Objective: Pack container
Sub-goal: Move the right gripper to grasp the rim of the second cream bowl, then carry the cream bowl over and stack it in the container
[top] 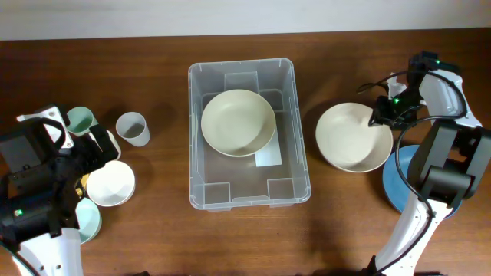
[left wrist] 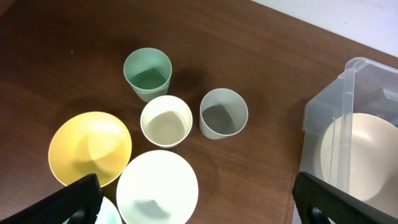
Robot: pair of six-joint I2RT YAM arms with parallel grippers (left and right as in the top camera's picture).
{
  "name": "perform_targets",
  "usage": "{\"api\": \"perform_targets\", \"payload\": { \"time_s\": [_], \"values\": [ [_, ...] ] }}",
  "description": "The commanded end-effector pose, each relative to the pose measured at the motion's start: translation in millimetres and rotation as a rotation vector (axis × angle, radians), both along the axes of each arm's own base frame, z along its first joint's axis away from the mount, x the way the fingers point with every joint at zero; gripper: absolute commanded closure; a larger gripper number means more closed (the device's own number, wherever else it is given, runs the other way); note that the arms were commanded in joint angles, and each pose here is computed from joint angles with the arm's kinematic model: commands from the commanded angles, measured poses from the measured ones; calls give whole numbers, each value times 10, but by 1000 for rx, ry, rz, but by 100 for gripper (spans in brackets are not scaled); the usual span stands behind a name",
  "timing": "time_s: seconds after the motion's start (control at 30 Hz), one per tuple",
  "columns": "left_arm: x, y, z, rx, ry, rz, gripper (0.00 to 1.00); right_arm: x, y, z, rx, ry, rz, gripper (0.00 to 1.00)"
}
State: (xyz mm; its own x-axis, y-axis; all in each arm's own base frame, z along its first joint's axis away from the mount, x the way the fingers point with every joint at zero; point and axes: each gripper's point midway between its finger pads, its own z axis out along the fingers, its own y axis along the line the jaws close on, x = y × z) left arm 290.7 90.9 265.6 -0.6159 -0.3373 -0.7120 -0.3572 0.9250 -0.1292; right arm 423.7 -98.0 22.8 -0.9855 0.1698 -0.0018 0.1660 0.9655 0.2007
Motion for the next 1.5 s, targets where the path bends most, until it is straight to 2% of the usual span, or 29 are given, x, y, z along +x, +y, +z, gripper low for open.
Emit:
{"api": "perform_targets", "payload": {
  "time_s": [0.0, 0.17, 0.63, 0.7, 0.8, 0.83, 1.07, 1.2, 1.33, 1.47],
  "values": [
    [25, 7, 112, -4, -30, 3, 0, -29, -3, -78, 3, 18, 9, 62],
    [25, 7, 111, -4, -30, 3, 0, -36, -7, -83, 0, 20, 9, 71],
    [25, 7, 112, -4, -30, 4, 1, -179, -46, -292, -36, 63, 12, 71],
    [25, 7, 112, -4, -30, 3, 1, -179, -46, -292, -36, 63, 12, 76],
    [25, 7, 111, -4, -30, 3, 0, -177, -47, -291, -36, 62, 12, 89],
    [24, 7, 111, -4, -30, 4, 0, -177, -47, -291, -36, 63, 11, 96],
    [25, 7, 112, -4, -30, 4, 0, -171, -48, -288, -37, 62, 2, 96],
    [25, 7, 112, -4, -30, 4, 0, -130, -72, -265, -41, 60, -74, 96],
    [24, 7, 111, -4, -30, 4, 1, 2, -108, -25, -49, 22, -135, 96],
    [25, 8, 112, -3, -30, 4, 1, 239, -166, 642, -82, -122, -149, 96]
  ]
}}
